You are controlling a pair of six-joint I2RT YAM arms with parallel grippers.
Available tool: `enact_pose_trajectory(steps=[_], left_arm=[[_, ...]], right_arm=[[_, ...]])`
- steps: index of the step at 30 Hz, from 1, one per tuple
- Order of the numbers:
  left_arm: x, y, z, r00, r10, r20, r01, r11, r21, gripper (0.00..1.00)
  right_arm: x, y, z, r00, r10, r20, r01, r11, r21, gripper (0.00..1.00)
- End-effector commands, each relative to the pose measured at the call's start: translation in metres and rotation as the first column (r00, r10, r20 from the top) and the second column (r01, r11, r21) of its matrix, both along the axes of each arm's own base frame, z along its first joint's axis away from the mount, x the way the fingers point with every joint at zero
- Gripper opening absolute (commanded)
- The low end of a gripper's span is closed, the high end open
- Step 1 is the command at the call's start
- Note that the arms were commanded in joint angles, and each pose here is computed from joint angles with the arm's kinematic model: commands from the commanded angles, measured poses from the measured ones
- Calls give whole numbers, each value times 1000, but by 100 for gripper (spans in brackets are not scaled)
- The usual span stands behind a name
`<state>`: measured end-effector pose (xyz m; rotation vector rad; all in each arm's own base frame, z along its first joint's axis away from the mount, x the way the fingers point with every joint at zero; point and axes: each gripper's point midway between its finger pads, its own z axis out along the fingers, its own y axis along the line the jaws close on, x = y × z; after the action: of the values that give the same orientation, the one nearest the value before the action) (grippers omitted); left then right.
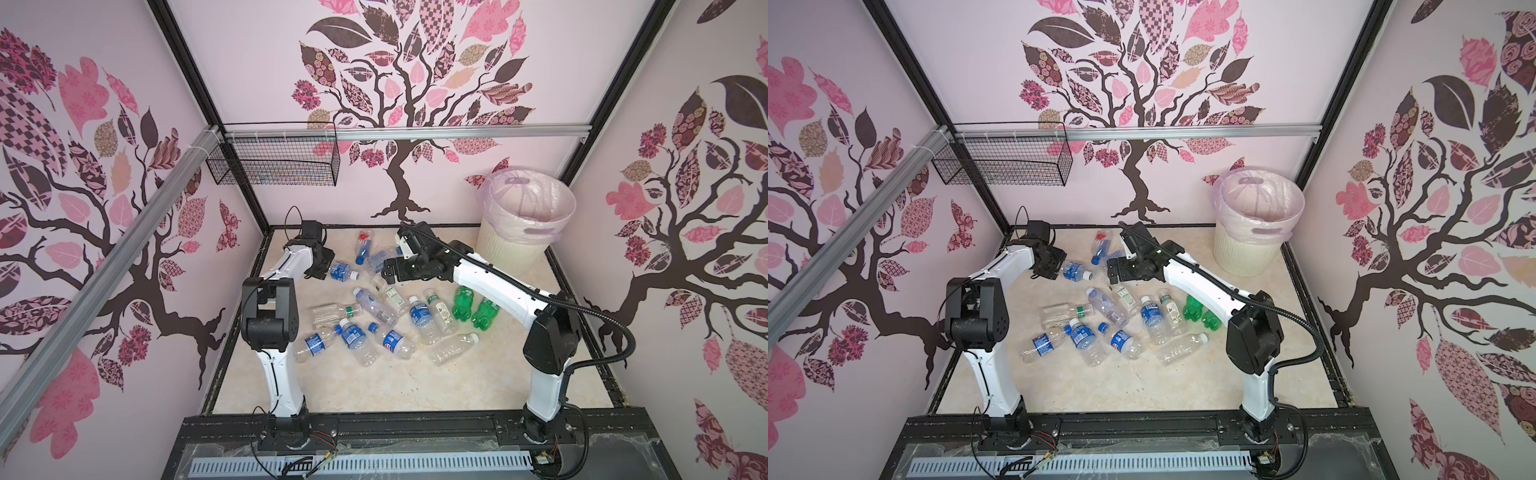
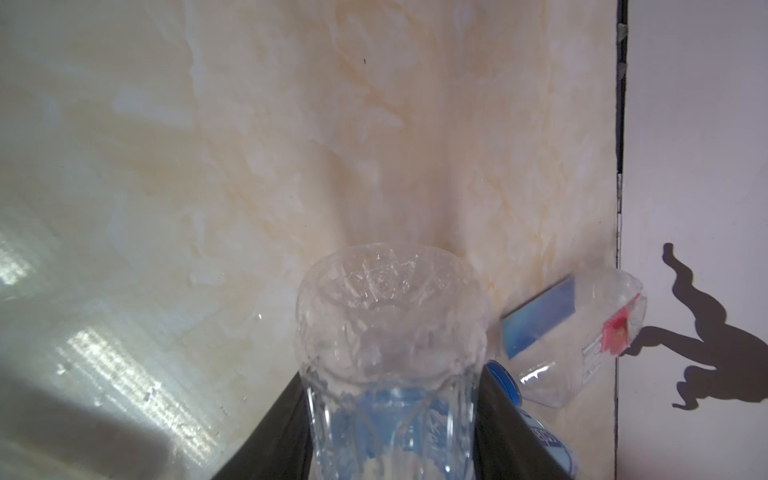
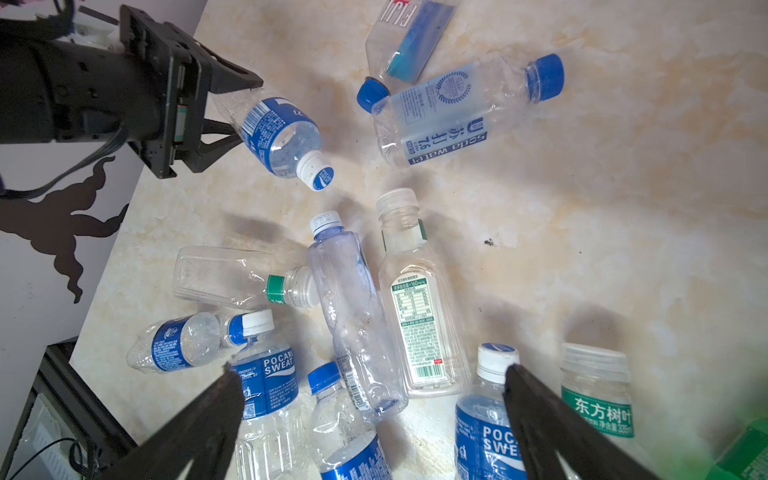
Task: Throw the plastic bottles in the bin
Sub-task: 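Lift the bottle with the left gripper toward the right gripper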
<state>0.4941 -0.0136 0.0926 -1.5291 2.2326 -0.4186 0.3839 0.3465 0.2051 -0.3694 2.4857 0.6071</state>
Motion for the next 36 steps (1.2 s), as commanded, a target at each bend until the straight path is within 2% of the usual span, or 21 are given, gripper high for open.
enact_pose_trajectory(steps=[1,6,11,15,19,23,28,33,36], left_arm=[[-21,-9,10,1000,17,-20,-18,998,-61,50],[-23,-27,44,1000,-18,15,19,996,-91,50],[-20,-44,65,999,-19,39,25,988,-150,52],[-17,-55,72,999,-27,44,36,977,-211,52],[-10,-71,79,995,-83,47,93,956,-277,52],[-3,-82,93,991,-124,51,134,942,-307,51],[7,-118,111,984,-144,100,171,916,-362,51],[3,-141,125,974,-184,129,219,912,-347,51],[-5,-151,126,971,-192,139,229,911,-343,51]], right_arm=[[-2,-5,-10,997,-53,-60,52,999,-13,99],[-10,-15,-10,992,-95,-80,94,995,-15,99],[-10,-28,1,989,-142,-41,141,989,-40,100],[2,-39,31,969,-248,22,248,969,1,100],[17,-47,61,931,-362,56,359,932,55,100],[27,-53,88,904,-415,103,409,910,73,100],[26,-47,86,929,-349,124,345,937,59,100],[26,-48,84,945,-291,151,289,957,34,100],[17,-64,72,932,-351,91,348,936,55,99]])
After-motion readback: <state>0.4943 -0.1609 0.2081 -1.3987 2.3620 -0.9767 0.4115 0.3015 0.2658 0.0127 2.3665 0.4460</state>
